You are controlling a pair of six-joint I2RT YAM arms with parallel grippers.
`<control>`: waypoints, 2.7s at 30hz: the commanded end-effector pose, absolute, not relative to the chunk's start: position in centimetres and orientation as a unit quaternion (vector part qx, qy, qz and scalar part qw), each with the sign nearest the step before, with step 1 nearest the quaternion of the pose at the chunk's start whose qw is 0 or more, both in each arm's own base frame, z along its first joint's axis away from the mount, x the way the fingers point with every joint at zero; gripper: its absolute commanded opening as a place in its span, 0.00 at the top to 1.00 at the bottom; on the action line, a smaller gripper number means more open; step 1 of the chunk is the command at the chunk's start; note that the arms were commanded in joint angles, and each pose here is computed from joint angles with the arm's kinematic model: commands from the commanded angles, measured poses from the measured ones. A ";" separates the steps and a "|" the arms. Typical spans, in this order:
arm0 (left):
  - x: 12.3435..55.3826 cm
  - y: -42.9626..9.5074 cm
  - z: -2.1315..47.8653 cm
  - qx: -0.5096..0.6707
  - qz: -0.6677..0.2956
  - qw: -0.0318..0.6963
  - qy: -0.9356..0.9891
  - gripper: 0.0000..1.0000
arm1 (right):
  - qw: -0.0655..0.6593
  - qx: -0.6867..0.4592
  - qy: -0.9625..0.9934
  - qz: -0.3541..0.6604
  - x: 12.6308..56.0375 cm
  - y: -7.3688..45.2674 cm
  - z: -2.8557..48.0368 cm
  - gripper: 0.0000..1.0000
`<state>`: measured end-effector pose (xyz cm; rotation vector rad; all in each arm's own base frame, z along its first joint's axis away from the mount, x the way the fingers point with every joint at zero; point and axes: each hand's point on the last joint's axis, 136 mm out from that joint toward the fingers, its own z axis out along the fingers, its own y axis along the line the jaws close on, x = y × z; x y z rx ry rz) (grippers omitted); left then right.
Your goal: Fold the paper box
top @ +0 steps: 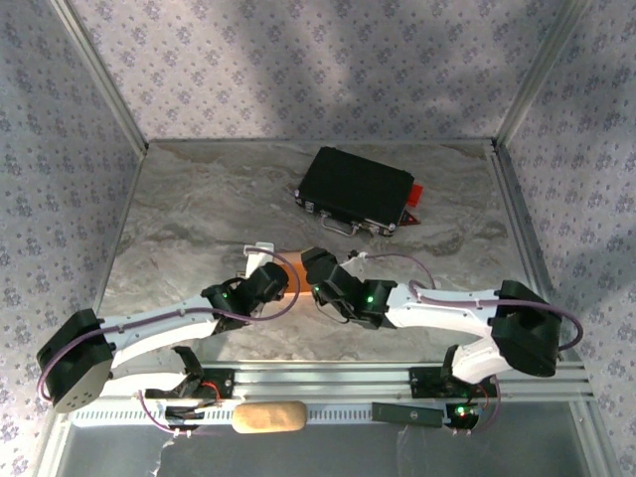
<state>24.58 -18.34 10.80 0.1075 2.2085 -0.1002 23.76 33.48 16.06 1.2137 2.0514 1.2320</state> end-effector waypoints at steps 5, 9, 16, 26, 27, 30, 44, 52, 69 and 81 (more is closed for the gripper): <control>24.8 -18.5 11.9 0.028 -0.047 0.463 0.885 1.00 | 0.206 0.453 0.727 0.473 24.9 35.3 17.3 0.62; 24.9 -18.7 12.0 0.029 -0.046 0.463 0.885 1.00 | 0.205 0.455 0.733 0.463 25.2 35.2 16.7 0.76; 24.7 -18.6 12.0 0.029 -0.045 0.461 0.886 1.00 | 0.195 0.465 0.736 0.452 25.5 34.5 15.5 0.88; 23.4 -18.3 15.5 -0.005 -0.092 0.462 0.882 0.51 | 0.184 0.464 0.749 0.436 24.9 34.1 13.7 1.00; 23.1 -18.2 16.0 -0.010 -0.101 0.459 0.883 0.50 | 0.183 0.464 0.750 0.435 24.9 34.0 13.5 1.00; 22.1 -18.1 17.4 -0.023 -0.136 0.449 0.883 0.49 | 0.179 0.459 0.755 0.432 24.8 33.9 13.1 1.00; 20.6 -16.8 21.6 -0.071 -0.190 0.430 0.880 0.43 | 0.161 0.424 0.791 0.411 23.6 32.9 10.6 1.00; 22.1 -17.7 16.9 -0.097 -0.206 0.351 0.908 0.44 | 0.142 0.405 0.813 0.394 23.3 31.8 8.5 1.00; 23.7 -20.1 8.6 -0.109 -0.228 0.262 0.931 0.57 | 0.110 0.391 0.835 0.370 22.5 31.1 5.3 1.00; 24.1 -19.4 6.9 -0.111 -0.214 0.256 0.936 0.60 | 0.130 0.367 0.848 0.360 22.4 29.5 7.4 0.53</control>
